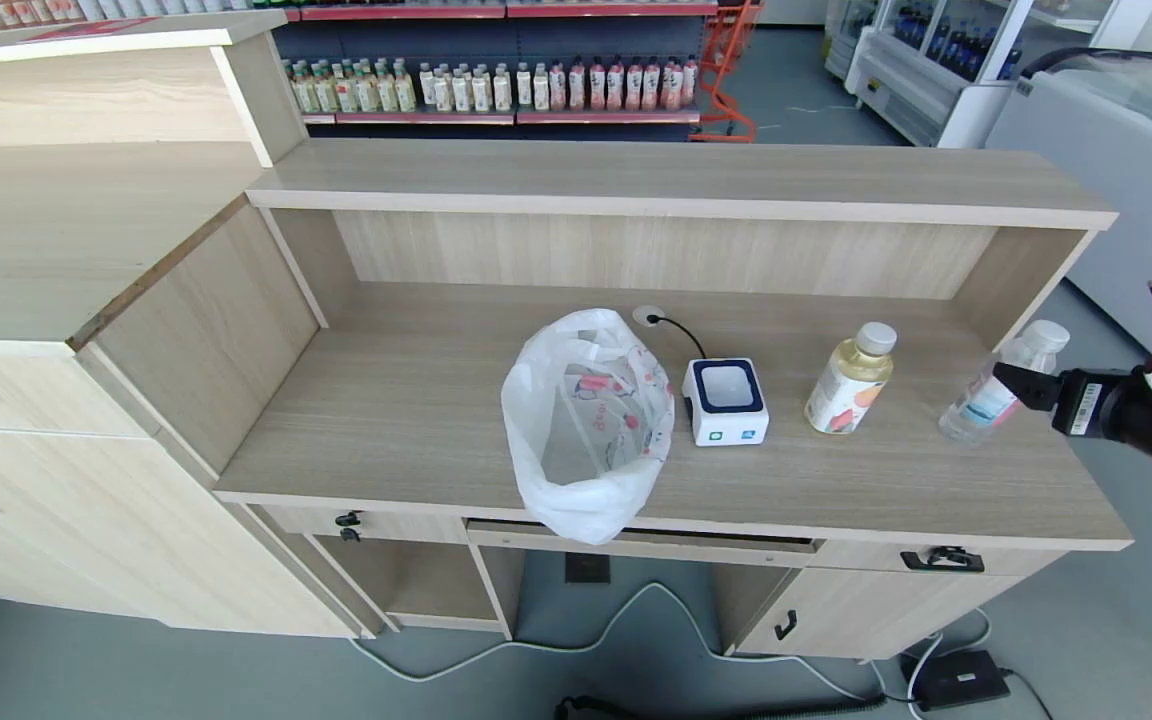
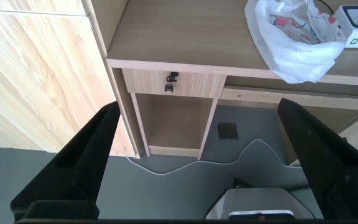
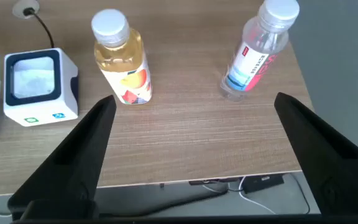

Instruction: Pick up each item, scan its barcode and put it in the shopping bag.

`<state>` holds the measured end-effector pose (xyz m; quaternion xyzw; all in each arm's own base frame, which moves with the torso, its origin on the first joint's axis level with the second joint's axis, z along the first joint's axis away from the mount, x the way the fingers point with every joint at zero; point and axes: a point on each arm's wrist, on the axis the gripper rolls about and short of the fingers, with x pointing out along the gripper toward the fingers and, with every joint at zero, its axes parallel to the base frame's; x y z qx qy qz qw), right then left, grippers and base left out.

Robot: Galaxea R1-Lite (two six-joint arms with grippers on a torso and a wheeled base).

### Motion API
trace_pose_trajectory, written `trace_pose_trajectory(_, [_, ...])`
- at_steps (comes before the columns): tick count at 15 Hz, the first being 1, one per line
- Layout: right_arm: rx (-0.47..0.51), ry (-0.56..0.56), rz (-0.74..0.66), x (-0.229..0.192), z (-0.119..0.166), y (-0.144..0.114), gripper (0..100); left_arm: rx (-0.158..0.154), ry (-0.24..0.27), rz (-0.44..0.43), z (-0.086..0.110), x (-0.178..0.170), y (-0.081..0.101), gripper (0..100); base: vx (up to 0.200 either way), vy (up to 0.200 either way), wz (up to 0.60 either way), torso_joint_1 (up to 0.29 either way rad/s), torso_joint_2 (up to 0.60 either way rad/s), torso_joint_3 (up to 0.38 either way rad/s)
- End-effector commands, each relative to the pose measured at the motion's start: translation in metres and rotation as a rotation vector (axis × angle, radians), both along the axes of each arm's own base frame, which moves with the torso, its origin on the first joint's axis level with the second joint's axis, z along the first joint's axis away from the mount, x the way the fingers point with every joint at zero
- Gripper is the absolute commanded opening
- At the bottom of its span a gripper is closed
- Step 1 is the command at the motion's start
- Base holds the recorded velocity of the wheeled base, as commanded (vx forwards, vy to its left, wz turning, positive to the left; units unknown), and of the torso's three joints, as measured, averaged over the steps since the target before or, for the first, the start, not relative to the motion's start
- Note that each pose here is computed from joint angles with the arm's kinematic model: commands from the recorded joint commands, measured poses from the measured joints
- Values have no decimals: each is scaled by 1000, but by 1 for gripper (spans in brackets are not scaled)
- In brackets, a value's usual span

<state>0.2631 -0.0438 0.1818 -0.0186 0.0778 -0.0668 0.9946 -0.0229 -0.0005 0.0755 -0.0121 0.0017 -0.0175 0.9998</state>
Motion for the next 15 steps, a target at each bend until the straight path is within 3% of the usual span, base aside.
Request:
trace_pose_trajectory(1, [12, 155, -40, 40, -85, -22, 100, 0, -1, 0, 0, 0, 0, 100, 0, 0, 0, 0, 0, 0])
trace_pose_trajectory(4, [7, 149, -44, 62, -95, -24, 100, 0, 0, 0, 0, 0, 0, 100, 0, 0, 0, 0, 0, 0])
trace_pose_trajectory(11, [35, 70, 79, 103, -97, 15, 100, 0, 0, 0, 0, 0, 0, 100, 0, 0, 0, 0, 0, 0])
trace_pose_trajectory(15, [27, 23, 99, 128, -95, 23, 100, 0, 0, 0, 0, 0, 0, 100, 0, 0, 0, 0, 0, 0])
